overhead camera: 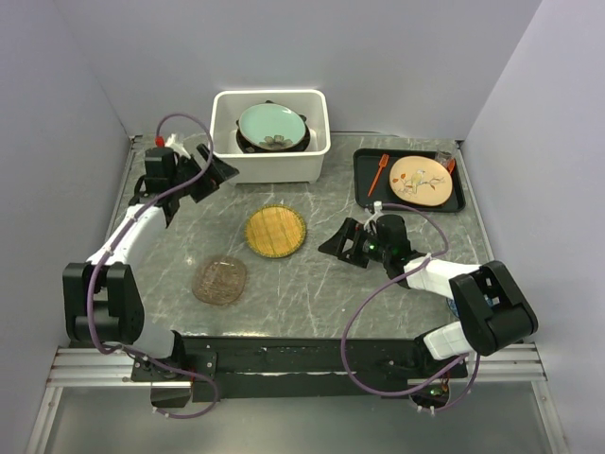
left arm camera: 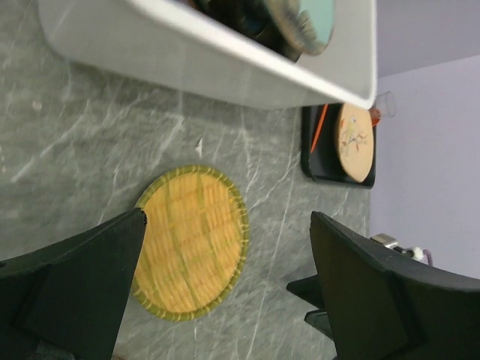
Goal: Place the plates into the plastic bin on the countertop
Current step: Pick up the plate at the center of the board.
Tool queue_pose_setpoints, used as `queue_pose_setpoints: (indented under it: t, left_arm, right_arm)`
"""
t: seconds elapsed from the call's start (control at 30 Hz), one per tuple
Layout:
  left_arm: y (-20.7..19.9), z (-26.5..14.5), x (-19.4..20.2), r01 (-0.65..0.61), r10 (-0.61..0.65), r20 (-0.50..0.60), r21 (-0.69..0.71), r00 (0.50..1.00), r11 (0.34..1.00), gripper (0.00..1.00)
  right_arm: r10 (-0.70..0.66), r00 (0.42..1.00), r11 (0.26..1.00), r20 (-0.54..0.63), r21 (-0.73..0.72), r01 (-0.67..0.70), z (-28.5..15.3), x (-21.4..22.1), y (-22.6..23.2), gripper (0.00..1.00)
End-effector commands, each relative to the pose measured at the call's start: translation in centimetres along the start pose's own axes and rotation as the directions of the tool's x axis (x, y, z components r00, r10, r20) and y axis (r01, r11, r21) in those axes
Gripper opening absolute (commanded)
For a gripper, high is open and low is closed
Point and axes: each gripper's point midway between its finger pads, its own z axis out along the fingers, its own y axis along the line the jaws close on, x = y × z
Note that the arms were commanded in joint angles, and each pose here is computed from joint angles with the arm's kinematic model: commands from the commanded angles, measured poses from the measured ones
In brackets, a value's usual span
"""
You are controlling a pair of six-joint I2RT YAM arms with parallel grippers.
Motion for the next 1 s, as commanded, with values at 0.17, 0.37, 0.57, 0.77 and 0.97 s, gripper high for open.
queue_pose_setpoints:
  t: [0.17,0.37,0.57,0.77,0.97]
  left_arm:
    - [2.3,0.6,3.0,0.0,0.0,-0.045,0.002,0.999,1.0,0.92]
    - [4.9,2.6,6.3,0.072,-0.073,-0.142,-0.012,0.987,0.997,0.85]
    - [6.6,4.0,9.3,0.139,-0.136,-0.24,-0.001,0.961,0.99,0.81]
    - [7.6,4.7,11.0,0.17,-0.165,-0.262,-0.004,0.951,0.985,0.79]
    - [8.0,5.1,12.5,0.157,-0.157,-0.293,-0.021,0.943,0.987,0.73]
  right_arm:
    - [-0.027,0.999,0.998,0.026,-0.05,0.028,0.9,-1.3,1.7,0.98]
    - [-0.021,1.0,0.998,0.013,-0.053,0.022,1.4,-1.4,1.7,0.98]
    - [-0.023,1.0,0.998,0.007,-0.055,0.023,1.5,-1.5,1.8,0.97]
    - [-0.02,1.0,0.998,0.006,-0.052,0.02,1.4,-1.3,1.7,0.97]
    - [-0.019,1.0,0.998,0.002,-0.056,0.019,1.5,-1.3,1.7,0.97]
